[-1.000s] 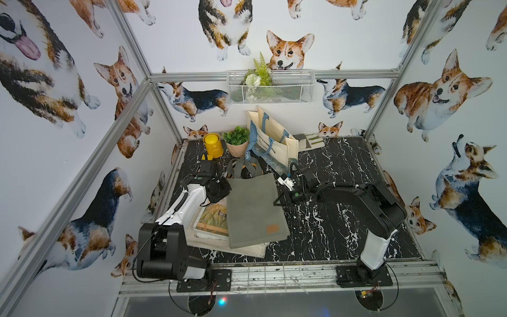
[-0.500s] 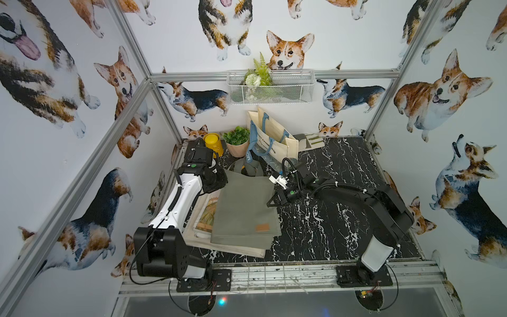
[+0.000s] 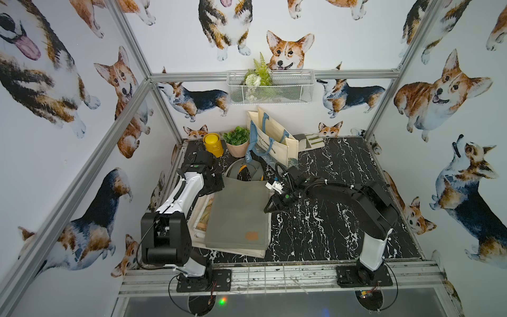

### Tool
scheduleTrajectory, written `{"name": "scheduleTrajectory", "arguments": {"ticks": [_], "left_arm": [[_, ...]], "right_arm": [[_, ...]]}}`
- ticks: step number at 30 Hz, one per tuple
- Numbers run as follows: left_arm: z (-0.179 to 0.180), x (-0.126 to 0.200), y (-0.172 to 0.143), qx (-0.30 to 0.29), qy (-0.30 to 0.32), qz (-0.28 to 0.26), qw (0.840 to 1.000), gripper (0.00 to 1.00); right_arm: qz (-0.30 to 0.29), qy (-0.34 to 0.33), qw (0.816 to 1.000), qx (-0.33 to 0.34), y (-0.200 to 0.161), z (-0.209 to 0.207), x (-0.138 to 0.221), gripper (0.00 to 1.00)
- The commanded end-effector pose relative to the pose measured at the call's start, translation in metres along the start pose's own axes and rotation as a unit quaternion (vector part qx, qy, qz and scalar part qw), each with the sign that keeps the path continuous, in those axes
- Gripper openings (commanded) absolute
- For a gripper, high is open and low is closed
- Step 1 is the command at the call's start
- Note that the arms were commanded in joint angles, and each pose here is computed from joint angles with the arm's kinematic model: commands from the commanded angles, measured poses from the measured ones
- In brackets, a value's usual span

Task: Put away the canvas bag
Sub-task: Adjust the canvas bag at the center of the board, then pick up the canvas bag from the center of the board.

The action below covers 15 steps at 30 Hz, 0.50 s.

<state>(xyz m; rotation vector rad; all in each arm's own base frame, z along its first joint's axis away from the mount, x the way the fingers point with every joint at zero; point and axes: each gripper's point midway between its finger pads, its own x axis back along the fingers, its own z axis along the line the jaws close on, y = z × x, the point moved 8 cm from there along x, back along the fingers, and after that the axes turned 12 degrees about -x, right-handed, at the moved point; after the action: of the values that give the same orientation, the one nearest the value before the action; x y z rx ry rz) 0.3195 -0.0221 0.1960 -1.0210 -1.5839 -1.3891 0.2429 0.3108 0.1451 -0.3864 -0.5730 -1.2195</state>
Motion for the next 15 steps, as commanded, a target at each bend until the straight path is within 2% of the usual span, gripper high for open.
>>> {"name": "scheduleTrajectory", "arguments": {"ticks": [1, 4, 8, 10, 12, 15], "left_arm": [[0.002, 0.016, 0.016, -0.014, 0.019, -0.047, 0.999, 0.51], [-0.006, 0.035, 0.016, -0.024, 0.017, -0.069, 0.997, 0.56], [-0.038, 0.052, -0.001, -0.07, -0.014, -0.101, 0.992, 0.58], [-0.055, 0.049, -0.013, -0.086, -0.04, -0.096, 0.991, 0.58], [-0.079, 0.041, -0.025, -0.117, -0.074, -0.085, 0.987, 0.58], [-0.117, 0.023, -0.046, -0.18, -0.12, -0.064, 0.974, 0.59]], "right_arm": [[-0.018, -0.043, 0.998, 0.037, -0.009, 0.008, 0.021, 0.51], [-0.049, -0.066, 0.995, 0.058, -0.011, 0.009, 0.041, 0.54], [-0.143, -0.109, 0.979, 0.092, -0.01, 0.004, 0.091, 0.6], [-0.184, -0.125, 0.968, 0.117, -0.008, 0.003, 0.109, 0.64], [-0.221, -0.152, 0.951, 0.154, -0.005, 0.004, 0.126, 0.73], [-0.265, -0.188, 0.927, 0.188, 0.005, 0.002, 0.143, 0.85]]}}
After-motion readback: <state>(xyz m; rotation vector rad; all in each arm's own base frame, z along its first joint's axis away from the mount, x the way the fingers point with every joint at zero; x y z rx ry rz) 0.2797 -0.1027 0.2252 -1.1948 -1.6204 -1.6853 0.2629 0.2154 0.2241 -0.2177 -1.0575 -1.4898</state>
